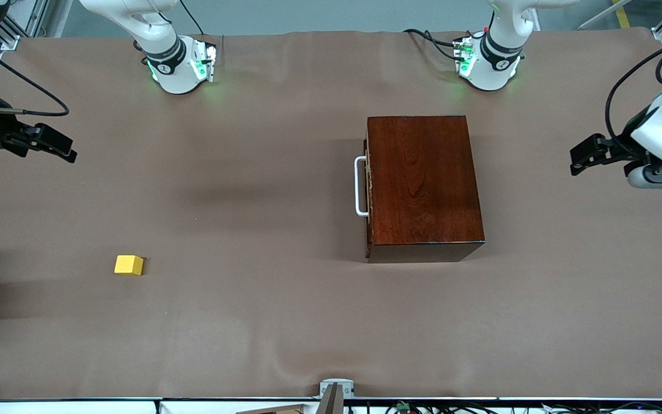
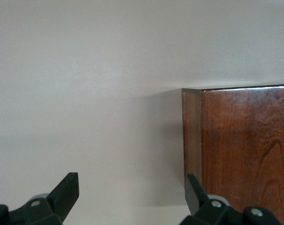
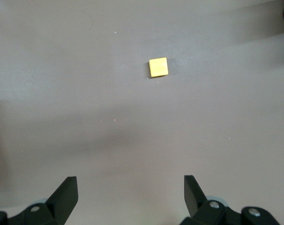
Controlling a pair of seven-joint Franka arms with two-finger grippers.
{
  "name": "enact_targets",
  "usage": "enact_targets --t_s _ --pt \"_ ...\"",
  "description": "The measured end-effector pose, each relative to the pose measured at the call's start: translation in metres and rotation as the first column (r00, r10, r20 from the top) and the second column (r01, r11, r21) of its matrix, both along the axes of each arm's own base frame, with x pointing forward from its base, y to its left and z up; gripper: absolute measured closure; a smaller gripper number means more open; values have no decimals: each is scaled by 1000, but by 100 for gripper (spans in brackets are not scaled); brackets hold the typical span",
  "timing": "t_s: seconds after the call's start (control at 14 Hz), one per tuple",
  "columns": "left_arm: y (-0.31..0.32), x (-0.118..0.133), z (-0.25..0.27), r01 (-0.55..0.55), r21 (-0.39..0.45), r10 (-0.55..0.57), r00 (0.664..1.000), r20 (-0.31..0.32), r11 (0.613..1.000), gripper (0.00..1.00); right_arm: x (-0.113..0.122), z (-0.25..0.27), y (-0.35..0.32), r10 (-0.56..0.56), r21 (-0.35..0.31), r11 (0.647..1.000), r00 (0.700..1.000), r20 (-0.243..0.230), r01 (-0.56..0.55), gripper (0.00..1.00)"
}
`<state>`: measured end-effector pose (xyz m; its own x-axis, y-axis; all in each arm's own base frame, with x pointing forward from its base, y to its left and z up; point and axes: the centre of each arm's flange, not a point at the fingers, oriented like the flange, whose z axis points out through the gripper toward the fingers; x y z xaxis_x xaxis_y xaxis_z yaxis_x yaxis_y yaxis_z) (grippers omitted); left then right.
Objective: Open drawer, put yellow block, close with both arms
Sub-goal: 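Move the left gripper toward the white drawer handle of the box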
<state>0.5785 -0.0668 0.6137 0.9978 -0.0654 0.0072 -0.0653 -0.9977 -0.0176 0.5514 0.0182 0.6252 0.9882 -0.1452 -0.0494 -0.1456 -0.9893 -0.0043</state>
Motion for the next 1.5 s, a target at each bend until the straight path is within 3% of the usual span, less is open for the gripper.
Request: enact_targets --t_s 0.28,0.64,0.85,1.21,1.35,1.5 --pt "-56 -8 1 98 -15 -98 995 10 995 0 0 -5 -1 -3 -1 1000 1000 -20 3 0" --pt "-171 -35 -7 267 -71 -267 964 18 961 0 11 -37 4 4 -4 1000 996 -85 -5 0" --pt "-253 -52 -32 181 -106 -183 983 -13 978 0 27 -63 1 -4 -8 1000 994 -108 3 0" --pt "-391 -88 -83 36 -145 -46 997 -64 989 0 53 -131 -10 -28 -24 999 977 -210 23 0" --pt "-434 -105 -116 0 -118 -6 999 -47 993 0 62 -157 -29 -60 -28 998 968 -243 55 0" --pt "-466 -122 -151 1 -75 -3 999 -32 997 0 71 -167 -47 -89 -30 996 968 -234 84 0"
